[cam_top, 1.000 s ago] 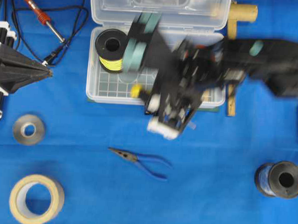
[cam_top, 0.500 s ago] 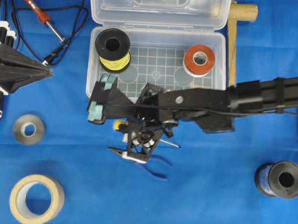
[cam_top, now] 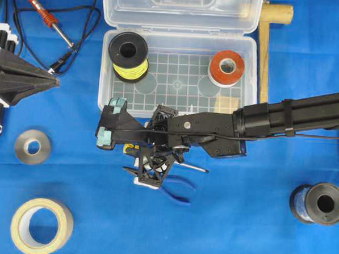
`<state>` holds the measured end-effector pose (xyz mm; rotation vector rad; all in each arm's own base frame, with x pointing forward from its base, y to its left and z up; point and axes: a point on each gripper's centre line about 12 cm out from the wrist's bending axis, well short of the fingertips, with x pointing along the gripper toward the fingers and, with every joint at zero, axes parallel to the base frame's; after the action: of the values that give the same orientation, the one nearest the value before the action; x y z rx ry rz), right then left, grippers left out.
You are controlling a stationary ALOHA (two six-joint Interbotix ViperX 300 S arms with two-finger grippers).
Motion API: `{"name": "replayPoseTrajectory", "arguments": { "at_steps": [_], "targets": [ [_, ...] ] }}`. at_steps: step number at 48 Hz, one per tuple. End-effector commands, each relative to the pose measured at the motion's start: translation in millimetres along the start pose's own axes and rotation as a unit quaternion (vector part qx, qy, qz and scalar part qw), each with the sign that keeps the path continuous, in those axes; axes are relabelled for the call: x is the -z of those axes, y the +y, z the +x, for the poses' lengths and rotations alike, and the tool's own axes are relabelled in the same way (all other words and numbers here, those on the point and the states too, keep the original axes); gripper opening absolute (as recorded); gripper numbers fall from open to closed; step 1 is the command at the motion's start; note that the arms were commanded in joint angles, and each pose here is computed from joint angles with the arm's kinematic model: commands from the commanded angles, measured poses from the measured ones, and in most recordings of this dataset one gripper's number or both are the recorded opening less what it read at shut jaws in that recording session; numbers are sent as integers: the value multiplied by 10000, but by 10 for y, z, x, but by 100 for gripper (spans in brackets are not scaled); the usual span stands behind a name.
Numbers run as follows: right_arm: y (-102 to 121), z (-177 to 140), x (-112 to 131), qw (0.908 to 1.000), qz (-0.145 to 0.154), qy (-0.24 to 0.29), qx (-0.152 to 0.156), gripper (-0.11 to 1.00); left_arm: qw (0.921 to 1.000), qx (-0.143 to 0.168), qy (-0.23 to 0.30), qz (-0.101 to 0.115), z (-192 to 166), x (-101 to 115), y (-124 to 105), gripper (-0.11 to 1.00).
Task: Pick the screwdriver from the toolbox among several items.
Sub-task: 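Carry the screwdriver right and lay it on the table below the toolbox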
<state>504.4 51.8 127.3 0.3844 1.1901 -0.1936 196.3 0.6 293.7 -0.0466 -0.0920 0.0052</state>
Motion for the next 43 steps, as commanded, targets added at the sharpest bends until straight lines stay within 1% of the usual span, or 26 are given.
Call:
{"name": "replayPoseTrajectory", "arguments": {
  "at_steps": [1,2,3,9,11,12,17,24,28,32,35,39,43],
  "targets": [
    [61,-196,-109,9997,-10,-218,-112,29,10000,3,-84,-8,21,-64,-3,0],
    [61,-210,-109,9997,-11,-211,-108,30,10000,4,-92,-8,19,-67,-3,0],
    [72,-240,-110,9997,-26,-223,-118,35,10000,1,-92,-16,19,-67,-3,0],
    [117,-583,-129,9992,-185,-332,-158,72,10000,1,-61,-16,18,-56,-2,0],
    [114,-740,-140,9987,-226,-420,-152,78,10000,1,-69,-16,17,-63,-3,0],
    [122,-825,-138,9984,-263,-481,-151,79,10000,3,-69,-8,17,-63,-3,0],
    [118,-1277,-98,9954,-432,-848,-129,72,10000,11,-92,-17,5,-76,-6,0],
    [38,-1810,79,9881,-733,-1352,3,72,9999,67,-104,-31,-20,-88,-28,0],
    [-83,-2079,258,9822,-859,-1667,106,72,9999,113,-94,-28,-30,-91,-46,0],
    [-225,-2241,447,9769,-848,-1958,119,72,9998,160,-77,-33,-40,-92,-63,0],
    [-331,-2330,602,9721,-836,-2192,70,72,9998,183,-76,-35,-43,-93,-72,0],
    [-504,-2489,849,9628,-826,-2573,-40,72,9997,206,-90,-38,-43,-96,-81,0],
    [-642,-2623,1086,9534,-804,-2901,-212,72,9997,214,-105,-39,-43,-100,-84,0]
  ]
}}
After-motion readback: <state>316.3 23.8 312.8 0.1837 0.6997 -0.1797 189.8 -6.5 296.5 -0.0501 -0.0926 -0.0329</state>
